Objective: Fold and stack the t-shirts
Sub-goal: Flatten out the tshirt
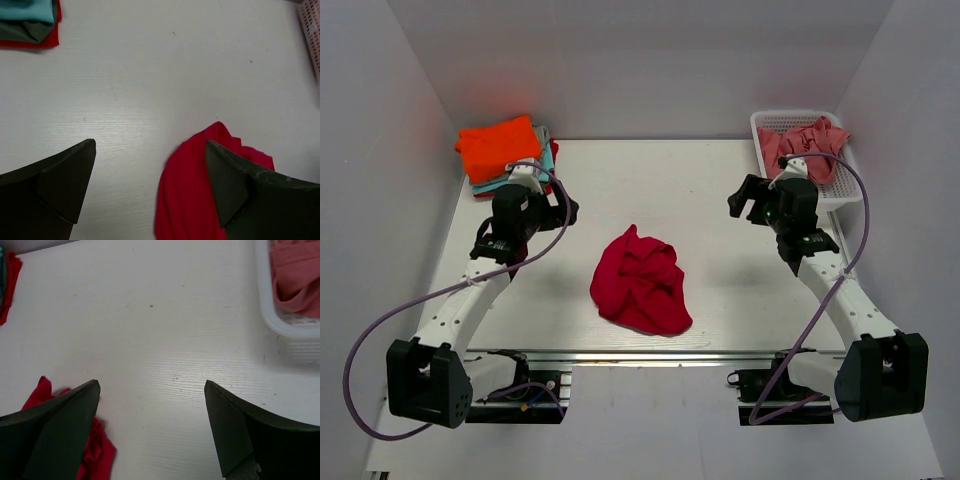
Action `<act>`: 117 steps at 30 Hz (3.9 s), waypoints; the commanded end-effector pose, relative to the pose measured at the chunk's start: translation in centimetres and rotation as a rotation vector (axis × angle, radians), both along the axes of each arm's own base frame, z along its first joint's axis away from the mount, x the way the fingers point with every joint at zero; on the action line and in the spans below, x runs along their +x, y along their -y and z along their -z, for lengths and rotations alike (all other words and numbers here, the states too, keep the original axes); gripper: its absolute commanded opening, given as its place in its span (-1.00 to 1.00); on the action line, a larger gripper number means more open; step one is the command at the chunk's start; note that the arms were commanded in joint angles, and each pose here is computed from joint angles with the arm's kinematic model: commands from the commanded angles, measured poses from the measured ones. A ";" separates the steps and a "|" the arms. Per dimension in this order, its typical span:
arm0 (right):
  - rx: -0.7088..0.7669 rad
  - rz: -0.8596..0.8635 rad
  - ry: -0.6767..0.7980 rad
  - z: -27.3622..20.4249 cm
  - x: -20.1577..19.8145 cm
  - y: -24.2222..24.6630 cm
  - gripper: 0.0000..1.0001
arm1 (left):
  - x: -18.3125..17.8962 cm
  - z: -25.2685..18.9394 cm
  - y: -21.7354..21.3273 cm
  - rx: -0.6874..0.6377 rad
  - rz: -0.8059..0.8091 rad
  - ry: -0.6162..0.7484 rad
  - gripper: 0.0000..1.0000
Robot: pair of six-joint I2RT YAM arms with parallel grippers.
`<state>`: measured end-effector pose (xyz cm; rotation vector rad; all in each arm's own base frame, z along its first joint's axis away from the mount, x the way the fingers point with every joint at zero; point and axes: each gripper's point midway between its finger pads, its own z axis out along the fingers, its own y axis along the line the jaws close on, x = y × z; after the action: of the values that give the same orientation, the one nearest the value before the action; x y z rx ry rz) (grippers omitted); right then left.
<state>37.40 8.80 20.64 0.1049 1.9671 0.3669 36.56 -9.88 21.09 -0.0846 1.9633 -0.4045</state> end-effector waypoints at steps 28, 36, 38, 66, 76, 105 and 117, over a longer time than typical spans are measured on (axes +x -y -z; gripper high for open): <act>0.039 -0.854 -0.308 8.4 -5.0 -22.9 0.69 | -15.1 13.8 11.7 -0.087 0.672 -0.400 0.57; 0.035 -0.902 -0.335 9.1 -6.0 -25.0 -0.73 | -14.4 15.7 12.1 0.028 0.624 -0.444 -0.26; 0.016 -0.877 -0.317 8.8 -5.6 -24.8 -1.00 | -13.8 15.4 12.3 0.043 0.613 -0.438 -0.58; -0.205 0.006 0.769 -31.0 -2.3 -7.3 -1.00 | -0.2 -24.8 3.0 0.246 -0.147 0.490 -1.00; -0.150 -0.099 1.022 -41.1 -12.0 -3.8 -1.00 | -10.1 -35.8 3.3 0.185 0.135 0.884 -1.00; -0.349 0.425 0.371 -9.0 7.4 -0.5 -1.00 | 16.8 -4.8 12.9 0.450 0.166 0.192 -0.86; -0.468 0.223 0.028 2.9 17.9 -2.4 0.81 | 22.7 1.5 12.1 0.456 0.143 0.030 0.99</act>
<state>54.23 10.01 12.36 -0.0036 2.0129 -0.3332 60.26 -22.09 7.80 0.4463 2.1845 0.0275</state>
